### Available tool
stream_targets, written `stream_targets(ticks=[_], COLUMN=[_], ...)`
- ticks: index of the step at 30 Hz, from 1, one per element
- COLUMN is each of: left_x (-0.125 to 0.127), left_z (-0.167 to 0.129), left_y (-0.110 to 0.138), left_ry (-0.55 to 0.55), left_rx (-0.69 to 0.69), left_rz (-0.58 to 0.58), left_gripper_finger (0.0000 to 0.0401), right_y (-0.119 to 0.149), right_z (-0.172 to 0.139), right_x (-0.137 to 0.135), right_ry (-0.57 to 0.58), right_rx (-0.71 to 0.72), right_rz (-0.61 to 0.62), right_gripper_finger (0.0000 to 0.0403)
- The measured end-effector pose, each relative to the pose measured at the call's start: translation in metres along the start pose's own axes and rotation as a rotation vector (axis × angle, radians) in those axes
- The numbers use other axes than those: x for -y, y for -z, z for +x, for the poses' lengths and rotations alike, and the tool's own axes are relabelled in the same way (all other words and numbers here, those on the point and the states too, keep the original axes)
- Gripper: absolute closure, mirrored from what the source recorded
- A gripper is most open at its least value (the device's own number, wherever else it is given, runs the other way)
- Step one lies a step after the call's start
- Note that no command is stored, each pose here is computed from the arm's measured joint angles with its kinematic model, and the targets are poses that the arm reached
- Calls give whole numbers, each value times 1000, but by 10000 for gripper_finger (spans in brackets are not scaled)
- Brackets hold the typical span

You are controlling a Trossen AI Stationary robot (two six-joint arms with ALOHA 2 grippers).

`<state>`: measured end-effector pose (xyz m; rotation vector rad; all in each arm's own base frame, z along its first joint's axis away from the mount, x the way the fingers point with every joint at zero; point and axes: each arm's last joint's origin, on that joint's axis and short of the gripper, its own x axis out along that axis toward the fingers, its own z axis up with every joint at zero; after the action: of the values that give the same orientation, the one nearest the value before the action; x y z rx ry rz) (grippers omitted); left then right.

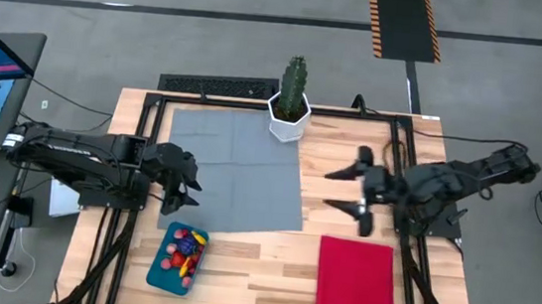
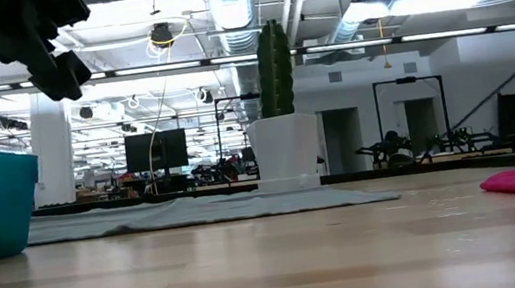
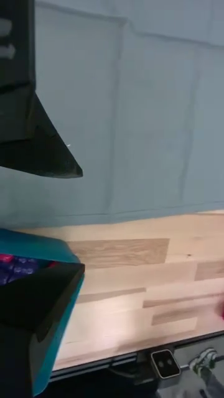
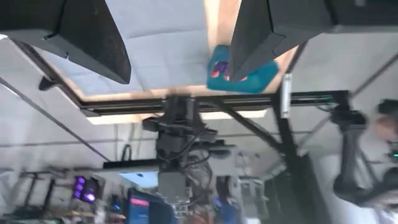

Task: Pick and placing Produce into tupperware
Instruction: Return to Home Position

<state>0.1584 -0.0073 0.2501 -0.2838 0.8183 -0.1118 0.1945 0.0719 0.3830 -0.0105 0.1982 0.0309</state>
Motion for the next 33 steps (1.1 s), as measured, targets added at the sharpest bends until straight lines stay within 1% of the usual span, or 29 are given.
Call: stream_targets(ticks=[5, 7, 9, 11, 17, 19, 22, 24, 26, 29, 33], left_x=[0, -1, -3, -6, -8, -9, -15, -18, -19, -19, -17], left_z=[0, 0, 0, -1, -1, -1, -2, -3, -4, -4, -3], left_y=[-1, -2, -3, -3, -3, 1, 6, 9, 9, 10, 11], left_ry=[-4, -6, -15, -22, -9, -26, -153, -251, -300, -295, -226], left_rx=[6, 19, 22, 28, 16, -23, -56, -62, -57, -64, -85], left_rz=[-1, -3, -3, -7, 40, 27, -68, -116, -156, -203, -208], left_gripper_finger=[177, 177, 177, 177, 177, 177, 177, 177, 177, 177, 177], right_y=[46, 62, 76, 85, 103, 110, 119, 123, 126, 129, 134], right_z=[-33, -40, -43, -46, -47, -46, -45, -42, -38, -32, -23], right_x=[7, 10, 12, 13, 15, 16, 17, 16, 15, 14, 12], right_ry=[-49, -52, -49, -52, -49, -43, -34, -30, -21, -10, 9], right_rx=[84, 104, 95, 94, 75, 56, -11, -58, -84, -114, -160], right_rz=[38, 43, 24, 20, 31, 27, 7, 26, 43, 34, 14], right_gripper_finger=[106, 106, 106, 106, 106, 106, 106, 107, 107, 107, 107])
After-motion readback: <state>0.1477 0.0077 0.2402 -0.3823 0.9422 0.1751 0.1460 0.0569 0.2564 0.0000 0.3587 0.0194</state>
